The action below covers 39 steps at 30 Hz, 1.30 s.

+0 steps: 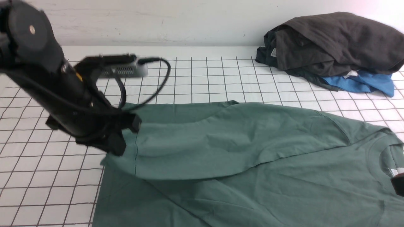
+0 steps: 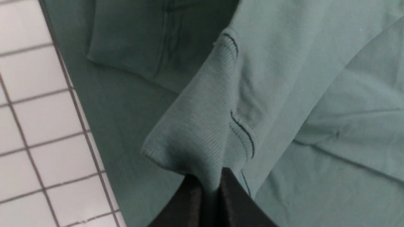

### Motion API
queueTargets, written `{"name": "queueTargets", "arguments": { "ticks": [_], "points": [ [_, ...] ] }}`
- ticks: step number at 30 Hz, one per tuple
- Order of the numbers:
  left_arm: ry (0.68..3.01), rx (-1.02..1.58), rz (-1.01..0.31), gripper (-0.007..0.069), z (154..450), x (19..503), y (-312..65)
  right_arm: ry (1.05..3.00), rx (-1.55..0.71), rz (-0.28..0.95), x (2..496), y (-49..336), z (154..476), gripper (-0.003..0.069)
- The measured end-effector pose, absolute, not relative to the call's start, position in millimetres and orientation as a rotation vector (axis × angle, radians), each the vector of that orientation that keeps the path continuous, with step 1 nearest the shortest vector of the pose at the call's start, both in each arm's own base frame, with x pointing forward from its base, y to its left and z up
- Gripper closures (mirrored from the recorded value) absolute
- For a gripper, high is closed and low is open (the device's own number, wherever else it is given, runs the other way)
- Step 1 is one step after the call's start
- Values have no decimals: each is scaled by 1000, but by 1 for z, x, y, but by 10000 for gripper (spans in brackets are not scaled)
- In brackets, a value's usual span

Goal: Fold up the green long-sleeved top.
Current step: Use the left arm to drag and drop the cuff onto the cuff closest to the left arm, then use both arms simultaneously to clamp the lower edge of the clothing fabric

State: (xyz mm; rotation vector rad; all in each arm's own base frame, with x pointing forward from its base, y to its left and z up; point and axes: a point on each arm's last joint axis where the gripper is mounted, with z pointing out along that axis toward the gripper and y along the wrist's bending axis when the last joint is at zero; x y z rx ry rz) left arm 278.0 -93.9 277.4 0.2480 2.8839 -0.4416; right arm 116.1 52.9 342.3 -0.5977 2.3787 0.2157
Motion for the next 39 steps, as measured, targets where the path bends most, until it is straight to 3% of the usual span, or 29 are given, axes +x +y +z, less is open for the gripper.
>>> {"name": "queueTargets", "arguments": {
  "ticks": [3,8,12,16,23,26,27,31,35,39],
  "points": [
    [2938,244,-420,586,243,262,-96,2396,-602,224,115,53,342,673],
    [2985,230,-368,441,213,249,-90,2419,-604,256,112,55,341,673],
    [2987,261,-323,284,212,247,-87,2442,-618,254,110,54,339,673],
    [2976,411,-304,183,226,234,-87,2485,-694,287,111,60,335,673],
    [2865,1073,-306,167,253,171,-114,2527,-972,331,117,90,320,673],
    [2787,1461,-276,167,235,129,-124,2510,-1081,327,113,100,317,673],
    [2788,1468,-273,167,234,128,-123,2510,-1082,326,113,100,317,673],
    [2659,1856,-169,167,193,91,-126,2500,-1100,289,113,100,317,673],
    [2574,2003,-85,167,172,79,-129,2499,-1098,269,113,99,316,673],
    [2558,1940,-6,167,163,86,-137,2498,-1099,263,114,98,316,673]
  ]
}}
